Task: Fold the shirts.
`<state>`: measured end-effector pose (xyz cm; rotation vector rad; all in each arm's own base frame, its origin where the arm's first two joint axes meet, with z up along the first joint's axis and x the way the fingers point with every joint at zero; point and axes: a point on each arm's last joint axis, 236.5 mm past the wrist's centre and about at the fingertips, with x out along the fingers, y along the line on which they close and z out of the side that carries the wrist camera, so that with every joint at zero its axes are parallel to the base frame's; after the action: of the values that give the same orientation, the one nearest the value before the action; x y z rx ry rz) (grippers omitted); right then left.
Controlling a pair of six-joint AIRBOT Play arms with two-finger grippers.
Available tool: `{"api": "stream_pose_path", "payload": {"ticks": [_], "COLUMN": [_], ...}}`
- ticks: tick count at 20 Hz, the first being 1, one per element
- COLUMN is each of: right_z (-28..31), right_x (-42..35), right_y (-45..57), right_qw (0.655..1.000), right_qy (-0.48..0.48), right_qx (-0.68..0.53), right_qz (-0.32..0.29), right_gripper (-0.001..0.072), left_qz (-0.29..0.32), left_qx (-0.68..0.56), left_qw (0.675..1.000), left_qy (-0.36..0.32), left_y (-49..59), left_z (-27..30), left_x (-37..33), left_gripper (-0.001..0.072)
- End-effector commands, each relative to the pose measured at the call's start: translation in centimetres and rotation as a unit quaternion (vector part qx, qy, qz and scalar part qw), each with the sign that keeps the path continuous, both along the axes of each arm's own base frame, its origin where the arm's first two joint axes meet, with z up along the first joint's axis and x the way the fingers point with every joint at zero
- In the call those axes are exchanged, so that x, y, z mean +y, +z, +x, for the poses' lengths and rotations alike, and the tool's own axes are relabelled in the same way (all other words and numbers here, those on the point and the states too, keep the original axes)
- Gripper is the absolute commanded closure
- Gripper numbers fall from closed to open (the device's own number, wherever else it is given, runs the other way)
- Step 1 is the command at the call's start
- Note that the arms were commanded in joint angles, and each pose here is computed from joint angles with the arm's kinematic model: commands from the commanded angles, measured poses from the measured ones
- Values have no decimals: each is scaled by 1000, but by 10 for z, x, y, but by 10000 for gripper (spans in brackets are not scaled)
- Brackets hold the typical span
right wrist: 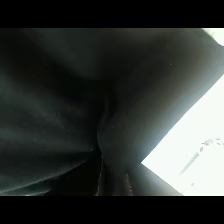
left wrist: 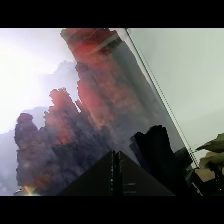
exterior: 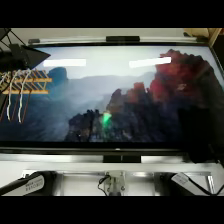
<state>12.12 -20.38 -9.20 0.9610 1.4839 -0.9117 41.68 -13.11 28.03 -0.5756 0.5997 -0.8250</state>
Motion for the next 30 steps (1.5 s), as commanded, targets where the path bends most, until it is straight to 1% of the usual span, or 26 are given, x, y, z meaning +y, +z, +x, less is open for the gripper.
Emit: {"api": "stream_pose_path", "payload": {"ticks": [1, 2, 3, 5, 6, 7, 8, 9, 10, 11, 12, 13, 14, 15, 16, 17, 18, 19, 21, 23, 25, 30], "right_z": [-19, -28, -39, -45, -25, 14, 64, 119, 171, 213, 251, 276, 293, 299, 296, 285, 272, 260, 251, 253, 254, 254], "right_x": [1, 1, -5, -33, -54, -77, -84, -74, -50, -19, 25, 67, 113, 156, 194, 226, 240, 245, 246, 256, 267, 269], "right_y": [-6, -2, 6, 43, 72, 107, 145, 184, 225, 258, 285, 299, 296, 278, 254, 227, 207, 190, 172, 172, 173, 173], "right_qw": [999, 998, 996, 991, 989, 980, 959, 923, 879, 838, 799, 784, 793, 810, 823, 835, 842, 845, 843, 834, 827, 826], "right_qy": [-4, 29, 50, 66, 73, 100, 171, 260, 336, 385, 422, 428, 416, 417, 434, 453, 469, 487, 509, 523, 531, 533], "right_qx": [34, 50, 73, 94, 59, -4, -75, -137, -188, -228, -272, -311, -341, -347, -334, -304, -264, -221, -172, -173, -182, -183], "right_qz": [-9, -7, -15, -66, -111, -170, -215, -249, -283, -312, -330, -325, -286, -221, -147, -74, -34, -17, -22, -27, -22, -21], "right_gripper": [361, 159, 159, 159, 158, 159, 159, 158, 155, 155, 156, 156, 155, 155, 154, 154, 154, 154, 154, 154, 154, 154], "left_qz": [0, -1, -1, -5, -14, -2, 45, 127, 215, 306, 395, 460, 507, 524, 530, 535, 536, 530, 501, 486, 486, 480], "left_qx": [1, 0, 1, 4, 11, 10, 8, 20, 42, 58, 69, 87, 117, 151, 188, 217, 234, 249, 266, 264, 262, 246], "left_qw": [1000, 1000, 1000, 1000, 1000, 999, 998, 989, 970, 941, 902, 866, 837, 826, 821, 814, 810, 810, 824, 833, 834, 842], "left_qy": [0, 0, 0, 7, 19, 33, 44, 68, 101, 134, 163, 178, 172, 139, 103, 67, 45, 28, 0, -8, -7, 0], "left_y": [0, 0, 0, 1, 2, -1, -12, -33, -54, -71, -82, -91, -105, -125, -145, -165, -183, -199, -216, -217, -215, -213], "left_z": [0, 0, 0, 2, 6, 11, 16, 22, 27, 33, 36, 33, 24, 12, -1, -10, -16, -21, -30, -30, -30, -22], "left_x": [0, 0, 0, 1, 3, 5, 8, 19, 37, 58, 78, 91, 93, 81, 67, 56, 49, 42, 24, 14, 14, 10], "left_gripper": [674, 674, 674, 675, 676, 678, 679, 679, 680, 679, 679, 678, 676, 668, 556, 195, 86, 88, 96, 103, 103, 103]}}
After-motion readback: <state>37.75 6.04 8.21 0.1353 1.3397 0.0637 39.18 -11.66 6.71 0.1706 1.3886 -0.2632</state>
